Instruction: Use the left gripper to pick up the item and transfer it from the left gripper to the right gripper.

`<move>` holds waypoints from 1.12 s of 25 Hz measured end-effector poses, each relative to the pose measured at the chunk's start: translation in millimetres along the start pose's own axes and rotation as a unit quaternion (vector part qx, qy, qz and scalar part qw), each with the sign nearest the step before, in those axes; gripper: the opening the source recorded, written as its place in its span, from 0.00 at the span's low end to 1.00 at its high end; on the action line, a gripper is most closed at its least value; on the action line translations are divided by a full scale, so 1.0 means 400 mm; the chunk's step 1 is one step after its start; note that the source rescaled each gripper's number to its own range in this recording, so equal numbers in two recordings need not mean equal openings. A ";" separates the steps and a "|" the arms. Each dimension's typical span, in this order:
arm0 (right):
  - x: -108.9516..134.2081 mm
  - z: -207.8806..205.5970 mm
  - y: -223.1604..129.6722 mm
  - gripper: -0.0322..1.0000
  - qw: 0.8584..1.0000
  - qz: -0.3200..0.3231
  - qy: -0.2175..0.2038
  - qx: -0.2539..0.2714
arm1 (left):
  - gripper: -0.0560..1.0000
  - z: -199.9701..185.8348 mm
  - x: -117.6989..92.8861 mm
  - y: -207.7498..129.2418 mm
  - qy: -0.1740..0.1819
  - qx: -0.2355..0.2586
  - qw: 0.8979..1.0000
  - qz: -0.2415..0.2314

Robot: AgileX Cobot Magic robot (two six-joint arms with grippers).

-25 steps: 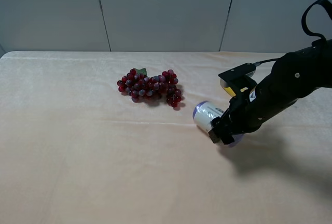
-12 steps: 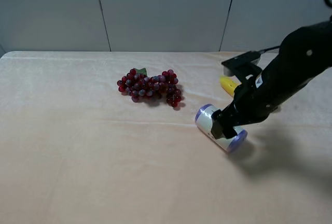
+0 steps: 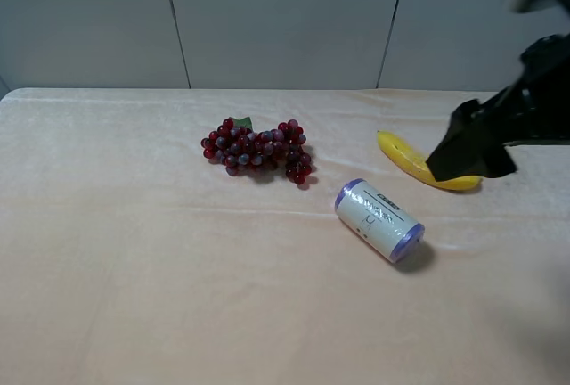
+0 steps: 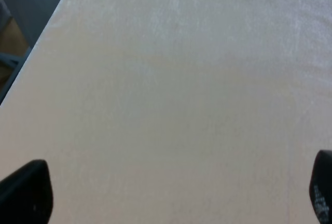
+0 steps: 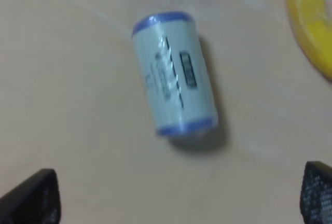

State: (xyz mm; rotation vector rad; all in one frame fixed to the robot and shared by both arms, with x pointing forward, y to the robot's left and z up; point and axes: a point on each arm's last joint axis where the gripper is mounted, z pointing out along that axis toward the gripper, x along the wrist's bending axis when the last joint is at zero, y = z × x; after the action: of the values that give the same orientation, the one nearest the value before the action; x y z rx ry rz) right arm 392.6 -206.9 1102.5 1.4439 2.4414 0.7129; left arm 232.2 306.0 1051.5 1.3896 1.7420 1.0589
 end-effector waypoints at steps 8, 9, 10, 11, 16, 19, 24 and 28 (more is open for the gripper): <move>0.004 -0.150 -0.201 1.00 0.997 0.033 0.002 -0.064 | 0.99 0.000 0.000 0.000 0.000 0.000 1.000 0.000; 0.002 -0.152 -0.229 1.00 0.997 0.032 0.001 -0.071 | 0.99 0.000 0.000 0.000 0.000 0.000 1.000 0.000; 0.000 -0.152 -0.260 1.00 0.996 0.032 -0.001 -0.081 | 0.99 0.000 0.000 0.000 0.000 0.000 1.000 0.000; -0.002 -0.151 -0.290 1.00 0.995 0.030 -0.005 -0.091 | 0.99 0.000 0.000 0.000 0.000 0.000 1.000 0.000; -0.013 -0.146 -0.388 1.00 0.985 0.031 -0.018 -0.168 | 0.99 0.000 0.000 0.000 0.000 0.000 1.000 0.000; -0.013 -0.141 -0.419 1.00 0.973 0.033 -0.013 -0.229 | 0.99 0.000 0.000 0.000 0.000 0.000 1.000 0.000; -0.015 -0.126 -0.454 1.00 0.959 0.014 -0.014 -0.283 | 0.99 0.000 0.000 0.000 0.000 0.000 1.000 0.000; -0.015 -0.126 -0.458 1.00 0.957 0.010 -0.015 -0.290 | 0.98 0.000 0.000 0.000 0.000 0.000 1.000 0.000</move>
State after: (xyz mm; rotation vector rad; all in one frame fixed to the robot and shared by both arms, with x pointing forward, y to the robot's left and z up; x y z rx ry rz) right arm 235.0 -300.5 1052.2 1.2230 1.9472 1.2649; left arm 232.2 306.0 1051.5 1.3896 1.7420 1.0589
